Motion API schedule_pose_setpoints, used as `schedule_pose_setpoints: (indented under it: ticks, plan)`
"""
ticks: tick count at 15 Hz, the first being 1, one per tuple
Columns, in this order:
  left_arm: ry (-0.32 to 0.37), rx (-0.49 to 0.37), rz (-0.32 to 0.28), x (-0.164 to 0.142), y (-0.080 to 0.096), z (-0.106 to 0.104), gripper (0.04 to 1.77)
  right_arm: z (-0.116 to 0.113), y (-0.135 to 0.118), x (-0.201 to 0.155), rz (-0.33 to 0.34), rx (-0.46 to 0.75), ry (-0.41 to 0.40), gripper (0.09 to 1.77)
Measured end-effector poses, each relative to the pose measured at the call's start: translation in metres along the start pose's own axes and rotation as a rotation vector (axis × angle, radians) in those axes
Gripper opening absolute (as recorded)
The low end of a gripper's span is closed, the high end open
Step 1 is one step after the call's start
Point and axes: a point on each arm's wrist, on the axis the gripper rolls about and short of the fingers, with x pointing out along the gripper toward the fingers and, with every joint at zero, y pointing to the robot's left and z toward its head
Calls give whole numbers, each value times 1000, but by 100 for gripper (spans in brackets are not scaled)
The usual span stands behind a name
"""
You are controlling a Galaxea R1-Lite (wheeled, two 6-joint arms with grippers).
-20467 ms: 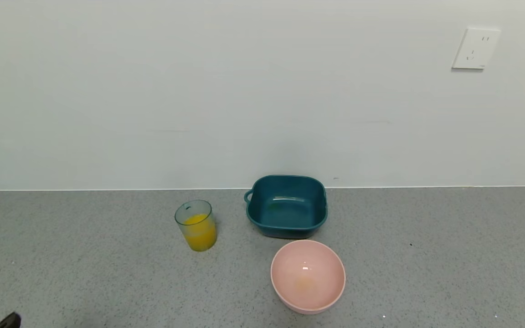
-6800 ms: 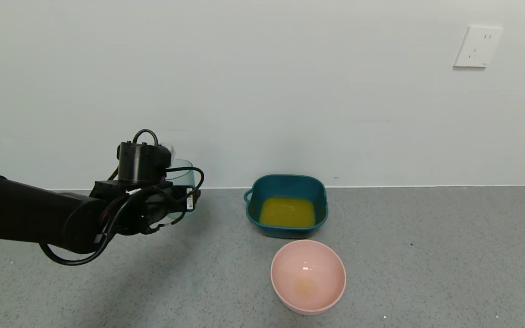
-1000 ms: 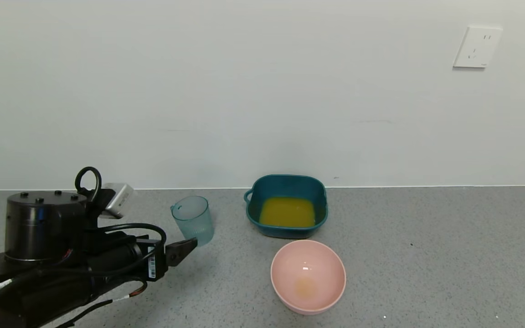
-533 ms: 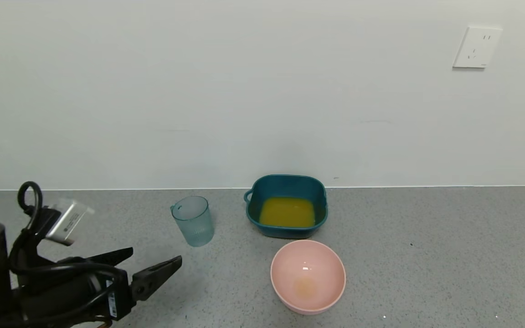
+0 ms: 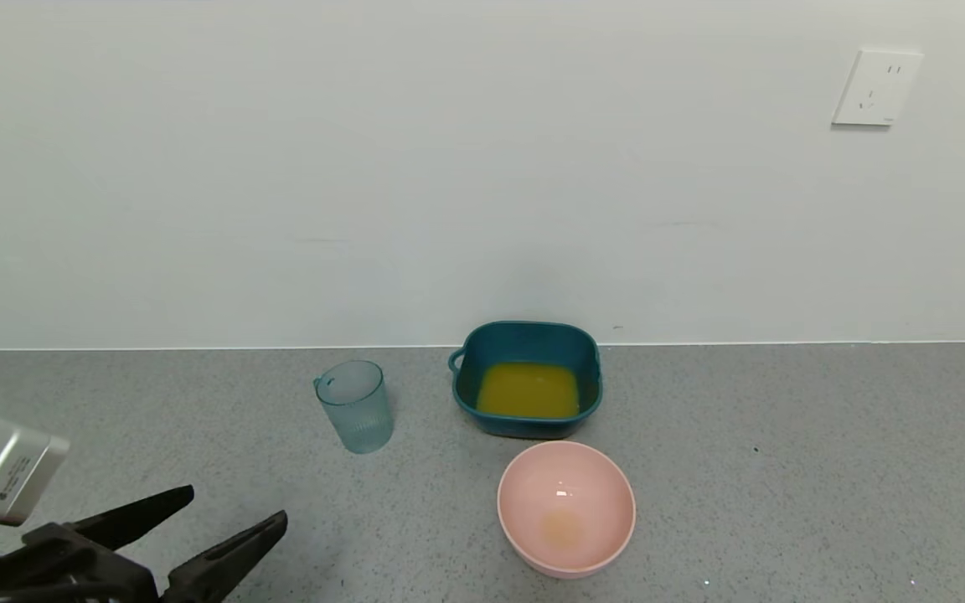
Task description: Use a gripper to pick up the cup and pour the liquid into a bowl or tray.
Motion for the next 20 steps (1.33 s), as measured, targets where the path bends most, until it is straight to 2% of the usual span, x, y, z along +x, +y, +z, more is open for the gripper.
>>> schedule_pose_setpoints:
  ticks: [2,5,9,11,16,20]
  plan:
    - [-29,-2,-13,-9,0,-2,172,0,0,0,0,0,0,171]
    - [-60,-7,1,-18,7,-6,172,0,0,0,0,0,0,171]
    - [-105,-11,-59,-38,14,-19,172,0,0,0,0,0,0,171]
    - [-138,-7,-49,-48,14,-27,172,0,0,0,0,0,0,171]
    - [-162,-11,-15,-73,10,-55,172,0,0,0,0,0,0,171]
    - [-225,15,-11,-95,3,-78,172,0,0,0,0,0,0,171]
